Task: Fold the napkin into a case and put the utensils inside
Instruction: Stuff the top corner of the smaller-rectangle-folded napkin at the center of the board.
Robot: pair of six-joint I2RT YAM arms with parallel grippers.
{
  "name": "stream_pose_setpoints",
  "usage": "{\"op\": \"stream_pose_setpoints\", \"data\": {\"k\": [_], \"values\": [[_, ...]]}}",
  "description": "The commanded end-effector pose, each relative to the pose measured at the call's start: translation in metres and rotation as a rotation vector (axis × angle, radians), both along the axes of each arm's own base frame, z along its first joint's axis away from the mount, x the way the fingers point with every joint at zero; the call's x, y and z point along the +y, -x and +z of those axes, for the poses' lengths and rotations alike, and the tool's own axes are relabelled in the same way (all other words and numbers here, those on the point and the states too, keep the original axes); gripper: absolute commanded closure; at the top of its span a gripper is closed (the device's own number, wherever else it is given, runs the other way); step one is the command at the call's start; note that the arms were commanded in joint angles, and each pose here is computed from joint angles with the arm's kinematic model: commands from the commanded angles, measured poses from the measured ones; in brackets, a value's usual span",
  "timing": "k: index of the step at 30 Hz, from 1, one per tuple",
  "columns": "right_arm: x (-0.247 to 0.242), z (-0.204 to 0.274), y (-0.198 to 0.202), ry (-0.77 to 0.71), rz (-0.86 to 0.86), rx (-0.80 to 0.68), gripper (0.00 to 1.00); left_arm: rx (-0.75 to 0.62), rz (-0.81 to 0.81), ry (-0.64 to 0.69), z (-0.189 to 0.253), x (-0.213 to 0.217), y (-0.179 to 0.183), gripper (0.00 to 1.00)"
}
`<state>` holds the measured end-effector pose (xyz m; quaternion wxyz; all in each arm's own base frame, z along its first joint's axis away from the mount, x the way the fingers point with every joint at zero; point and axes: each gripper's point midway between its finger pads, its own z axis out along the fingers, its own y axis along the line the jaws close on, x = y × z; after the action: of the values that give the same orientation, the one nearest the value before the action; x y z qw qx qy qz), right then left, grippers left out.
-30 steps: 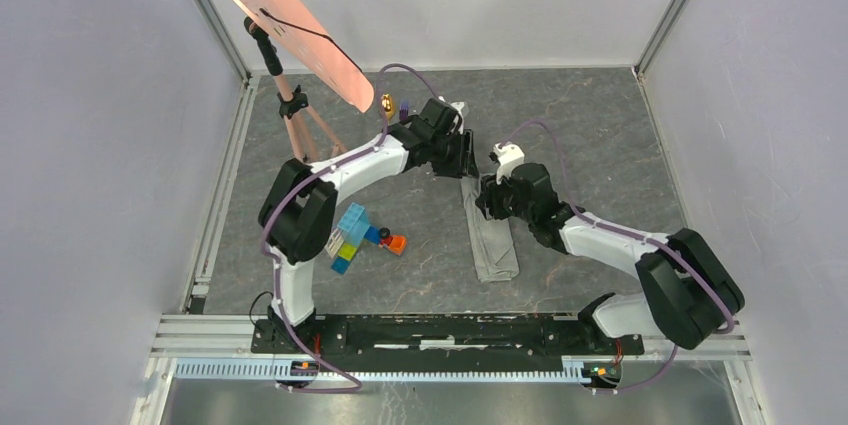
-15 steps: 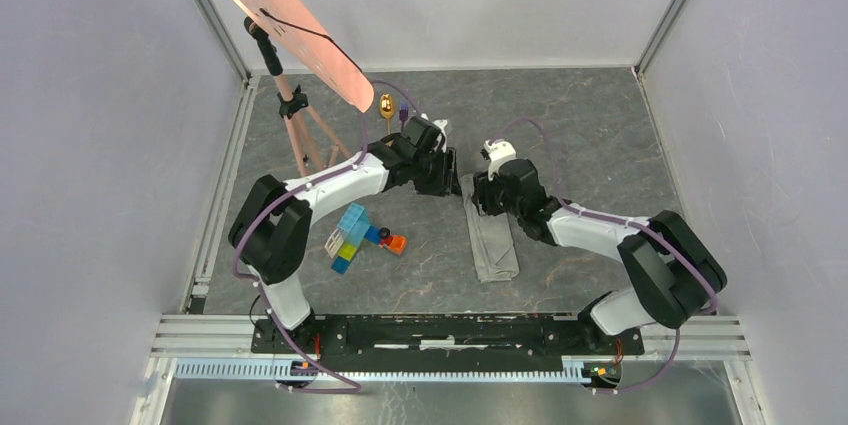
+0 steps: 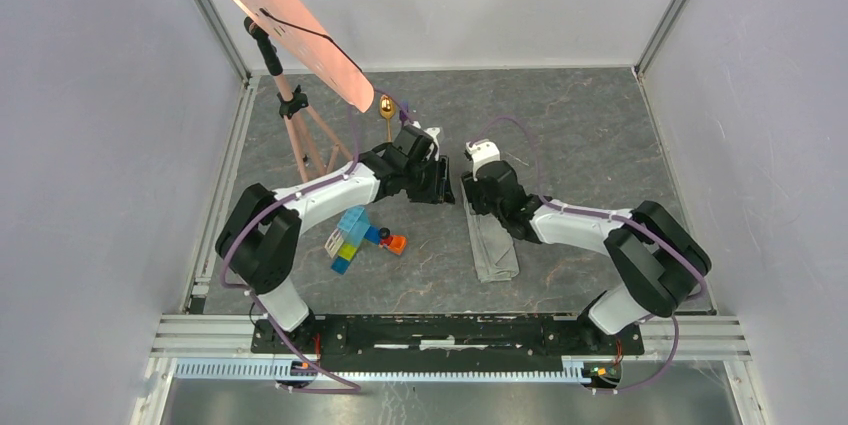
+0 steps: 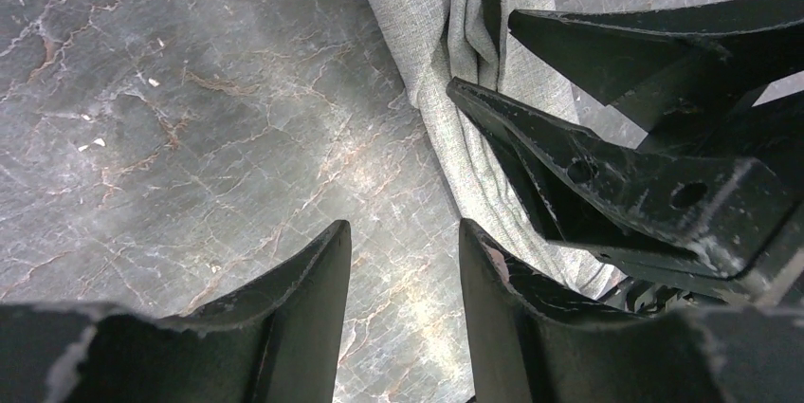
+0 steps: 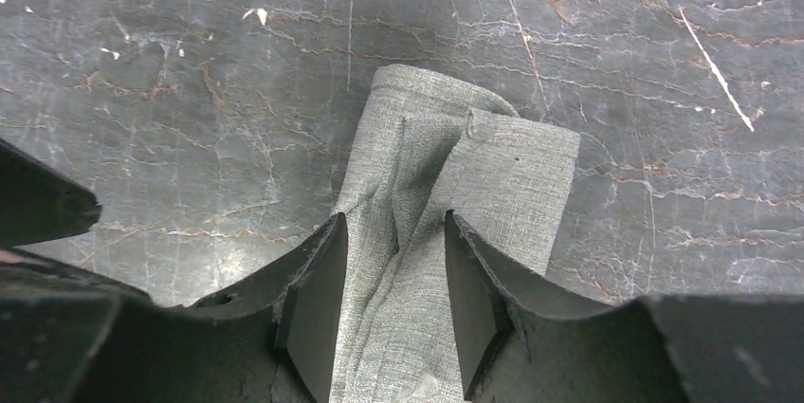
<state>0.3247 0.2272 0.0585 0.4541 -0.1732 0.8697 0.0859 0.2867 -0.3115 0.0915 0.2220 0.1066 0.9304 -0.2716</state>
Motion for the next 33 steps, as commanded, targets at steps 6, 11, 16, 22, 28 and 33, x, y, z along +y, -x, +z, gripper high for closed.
{"op": "stream_pose_setpoints", "data": {"k": [6,11,16,22,28,33], "values": [[0.008,0.010,-0.012,0.059,-0.041,-0.056,0.57,-0.050,0.046,0.063,0.022,-0.002,-0.005,0.47],[0.010,0.007,-0.014,0.089,-0.055,-0.061,0.59,-0.053,0.046,0.069,0.023,-0.001,-0.004,0.43],[0.006,0.008,-0.015,0.114,-0.083,-0.078,0.65,-0.055,0.047,0.067,0.022,0.000,-0.003,0.42],[0.007,0.006,-0.018,0.125,-0.089,-0.083,0.64,-0.056,0.049,0.066,0.020,0.000,-0.004,0.39],[0.009,0.007,-0.021,0.134,-0.091,-0.085,0.71,-0.063,0.052,0.061,0.020,0.001,-0.005,0.38],[0.017,0.022,-0.017,0.078,-0.049,-0.089,1.00,-0.083,0.045,0.059,0.015,-0.002,-0.011,0.37]]}}
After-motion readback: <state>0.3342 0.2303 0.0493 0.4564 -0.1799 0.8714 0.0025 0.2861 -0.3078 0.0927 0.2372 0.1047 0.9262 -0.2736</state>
